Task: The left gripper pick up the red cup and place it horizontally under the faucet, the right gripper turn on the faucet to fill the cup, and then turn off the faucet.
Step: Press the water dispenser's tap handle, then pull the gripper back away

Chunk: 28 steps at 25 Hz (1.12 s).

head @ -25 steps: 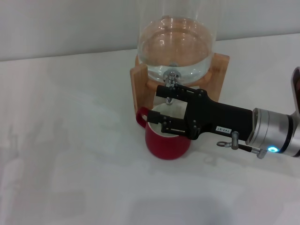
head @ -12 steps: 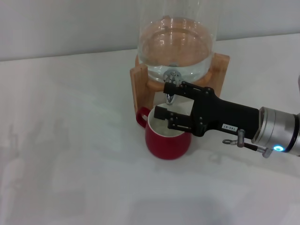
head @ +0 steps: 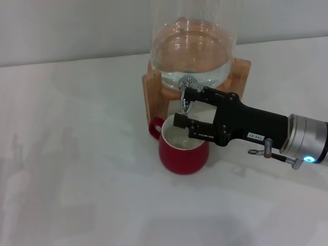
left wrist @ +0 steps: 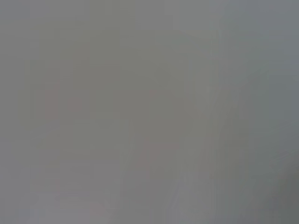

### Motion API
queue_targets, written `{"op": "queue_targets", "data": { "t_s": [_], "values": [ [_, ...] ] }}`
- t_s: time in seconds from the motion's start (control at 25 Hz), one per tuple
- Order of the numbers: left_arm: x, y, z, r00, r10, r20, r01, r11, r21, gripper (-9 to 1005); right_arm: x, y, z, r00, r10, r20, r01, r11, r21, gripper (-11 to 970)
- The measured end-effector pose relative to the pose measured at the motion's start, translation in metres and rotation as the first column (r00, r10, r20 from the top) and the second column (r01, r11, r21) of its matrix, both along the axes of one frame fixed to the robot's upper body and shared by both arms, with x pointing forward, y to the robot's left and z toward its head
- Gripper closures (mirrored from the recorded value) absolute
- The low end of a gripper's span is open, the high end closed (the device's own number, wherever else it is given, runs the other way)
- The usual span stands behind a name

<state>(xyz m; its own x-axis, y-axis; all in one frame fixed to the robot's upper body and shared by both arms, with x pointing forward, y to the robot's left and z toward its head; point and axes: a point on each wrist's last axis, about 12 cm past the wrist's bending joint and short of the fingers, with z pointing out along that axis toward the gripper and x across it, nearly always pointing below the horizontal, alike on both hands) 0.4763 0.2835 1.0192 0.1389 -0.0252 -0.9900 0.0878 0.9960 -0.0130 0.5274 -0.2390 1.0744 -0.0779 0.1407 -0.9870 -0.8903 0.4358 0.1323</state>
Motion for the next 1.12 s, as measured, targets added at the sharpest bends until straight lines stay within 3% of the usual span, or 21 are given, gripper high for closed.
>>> {"op": "queue_targets", "data": {
  "t_s": [1.12],
  "values": [
    [0.004, -0.002, 0.0, 1.0, -0.006, -0.005, 0.006, 1.0, 0.002, 538, 0.007, -0.012, 0.003, 0.999, -0.044, 0.013, 0.044, 0.999, -0.027, 211]
  ]
}}
